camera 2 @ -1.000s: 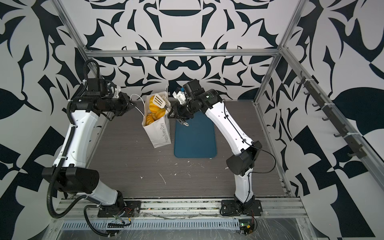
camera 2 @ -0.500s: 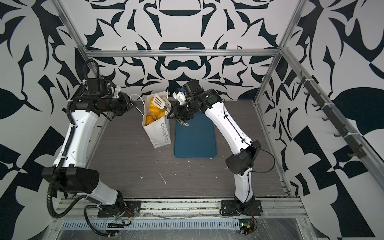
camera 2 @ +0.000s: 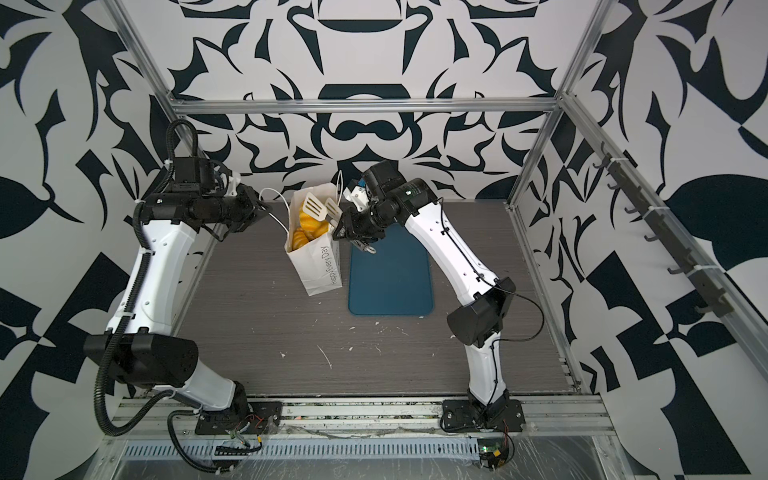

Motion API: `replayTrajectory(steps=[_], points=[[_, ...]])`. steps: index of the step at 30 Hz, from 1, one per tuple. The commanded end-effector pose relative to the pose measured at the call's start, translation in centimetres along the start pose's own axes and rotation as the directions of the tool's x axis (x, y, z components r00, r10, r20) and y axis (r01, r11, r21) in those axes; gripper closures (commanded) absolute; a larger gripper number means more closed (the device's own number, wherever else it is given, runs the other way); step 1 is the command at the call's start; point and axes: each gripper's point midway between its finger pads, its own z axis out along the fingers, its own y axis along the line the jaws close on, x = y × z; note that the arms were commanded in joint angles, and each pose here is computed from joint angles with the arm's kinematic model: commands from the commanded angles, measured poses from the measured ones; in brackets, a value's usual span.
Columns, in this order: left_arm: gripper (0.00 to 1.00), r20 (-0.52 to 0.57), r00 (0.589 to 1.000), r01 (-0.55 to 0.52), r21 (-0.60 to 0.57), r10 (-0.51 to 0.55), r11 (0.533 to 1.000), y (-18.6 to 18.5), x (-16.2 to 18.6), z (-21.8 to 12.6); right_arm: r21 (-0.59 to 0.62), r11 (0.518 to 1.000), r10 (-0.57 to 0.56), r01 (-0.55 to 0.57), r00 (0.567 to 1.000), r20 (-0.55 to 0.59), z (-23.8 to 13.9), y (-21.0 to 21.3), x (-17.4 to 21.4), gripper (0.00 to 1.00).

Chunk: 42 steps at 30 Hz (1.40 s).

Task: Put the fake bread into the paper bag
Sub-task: 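Lower the croissant into the bag and open the tongs, then withdraw the tongs from the bag while the left gripper releases the bag handle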

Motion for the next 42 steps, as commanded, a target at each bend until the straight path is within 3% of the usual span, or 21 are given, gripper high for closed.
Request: replayTrajectory(steps=[1, 14, 23, 29, 36, 42], points=[[1.0, -0.001, 1.0, 0.002, 0.006, -0.002, 1.0, -0.1, 0.1, -0.4, -0.059, 0.995, -0.071, 0.075, 0.994, 0.079, -2.4, 2.8, -1.1, 0.53], [1.0, 0.0, 1.0, -0.002, 0.009, 0.002, 1.0, -0.2, 0.3, -0.7, -0.067, 0.994, -0.083, 0.088, 0.994, 0.077, -2.7, 3.1, -0.9, 0.52], [0.99, 0.011, 1.0, -0.015, 0.02, 0.015, 1.0, -0.8, -0.2, -1.0, -0.054, 0.988, -0.14, 0.148, 0.981, 0.132, -4.6, 4.4, -1.7, 0.57], [0.64, 0.022, 0.999, -0.028, 0.036, 0.027, 0.999, -1.6, -0.8, -1.4, -0.043, 0.98, -0.184, 0.195, 0.965, 0.186, -6.6, 5.5, -2.3, 0.59], [0.45, 0.035, 0.998, -0.044, 0.05, 0.043, 0.998, -2.2, -1.0, -2.0, -0.007, 0.98, -0.19, 0.199, 0.946, 0.262, -8.9, 5.0, -3.6, 0.59], [0.22, 0.079, 0.995, -0.073, 0.055, 0.068, 0.996, -2.8, -1.6, -2.9, 0.008, 0.988, -0.148, 0.155, 0.929, 0.34, -11.7, 3.1, -5.6, 0.6]])
